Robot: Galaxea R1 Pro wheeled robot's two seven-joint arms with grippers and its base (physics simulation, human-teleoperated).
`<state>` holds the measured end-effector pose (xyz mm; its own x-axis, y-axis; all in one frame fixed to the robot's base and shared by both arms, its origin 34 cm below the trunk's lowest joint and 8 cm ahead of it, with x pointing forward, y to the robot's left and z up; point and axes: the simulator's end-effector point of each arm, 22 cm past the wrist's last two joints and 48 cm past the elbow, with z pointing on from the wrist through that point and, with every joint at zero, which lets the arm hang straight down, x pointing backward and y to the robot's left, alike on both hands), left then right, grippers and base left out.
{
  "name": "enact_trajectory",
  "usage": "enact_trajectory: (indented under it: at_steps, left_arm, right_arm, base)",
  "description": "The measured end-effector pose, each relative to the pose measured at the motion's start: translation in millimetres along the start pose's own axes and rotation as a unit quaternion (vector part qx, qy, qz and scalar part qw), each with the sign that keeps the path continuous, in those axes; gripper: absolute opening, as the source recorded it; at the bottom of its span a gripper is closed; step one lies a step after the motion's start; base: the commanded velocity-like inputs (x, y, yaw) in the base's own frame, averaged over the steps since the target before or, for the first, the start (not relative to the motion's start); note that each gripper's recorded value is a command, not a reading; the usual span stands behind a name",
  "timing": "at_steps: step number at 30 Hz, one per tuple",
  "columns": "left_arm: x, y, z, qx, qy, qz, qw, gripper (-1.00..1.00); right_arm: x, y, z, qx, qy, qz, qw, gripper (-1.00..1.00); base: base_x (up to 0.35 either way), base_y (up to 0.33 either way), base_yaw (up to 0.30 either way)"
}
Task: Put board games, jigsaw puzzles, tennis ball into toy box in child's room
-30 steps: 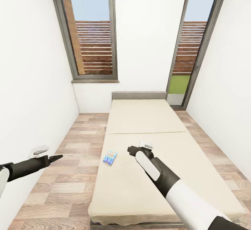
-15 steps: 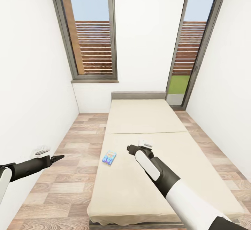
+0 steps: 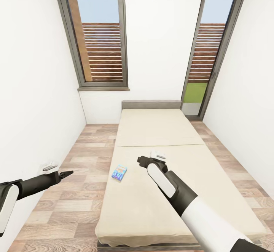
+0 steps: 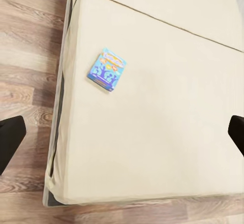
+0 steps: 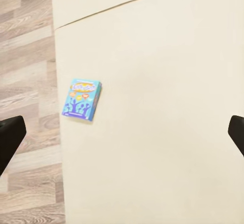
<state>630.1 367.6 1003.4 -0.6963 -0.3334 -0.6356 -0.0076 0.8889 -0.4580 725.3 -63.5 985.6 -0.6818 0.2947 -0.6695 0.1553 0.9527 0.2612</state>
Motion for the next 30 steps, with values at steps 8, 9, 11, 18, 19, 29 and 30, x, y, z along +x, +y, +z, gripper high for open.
enact_trajectory:
  at_steps: [8, 9, 11, 18, 19, 29, 30]
  left_arm:
    - [11, -13, 11.5, 0.004, 0.015, 0.007, 0.9999, 1.0]
    - [14, -21, 18.2, 0.005, 0.02, 0.012, 0.9997, 1.0]
    - [8, -29, 25.8, 0.001, 0.019, 0.021, 0.9996, 1.0]
    - [-35, -67, 82.7, -0.053, 0.007, 0.027, 0.9982, 1.0]
    - [-41, -73, 98.7, -0.064, 0.005, 0.021, 0.9977, 1.0]
    - [-66, -105, 182.6, -0.1, 0.006, 0.03, 0.9946, 1.0]
    - [-72, -107, 186.2, -0.102, 0.003, 0.033, 0.9943, 1.0]
  right_arm:
    - [-17, 22, -21.1, -0.033, -0.008, -0.024, 0.9991, 1.0]
    - [-21, 25, -27.8, -0.038, -0.008, -0.036, 0.9986, 1.0]
    - [-26, 26, -34.6, -0.04, -0.01, -0.048, 0.998, 1.0]
    - [-40, 9, -56.9, -0.036, -0.028, -0.066, 0.9968, 1.0]
    - [-40, 3, -60.3, -0.036, -0.031, -0.066, 0.9967, 1.0]
    - [-49, -11, -76.7, -0.041, -0.053, -0.068, 0.9955, 1.0]
    - [-51, -10, -78.2, -0.043, -0.055, -0.067, 0.9953, 1.0]
  base:
    - [0.0, 0.0, 0.0]
    - [0.0, 0.0, 0.0]
    - [0.0, 0.0, 0.0]
    - [0.0, 0.0, 0.0]
    - [0.0, 0.0, 0.0]
    - [0.0, 0.0, 0.0]
    - [0.0, 0.0, 0.0]
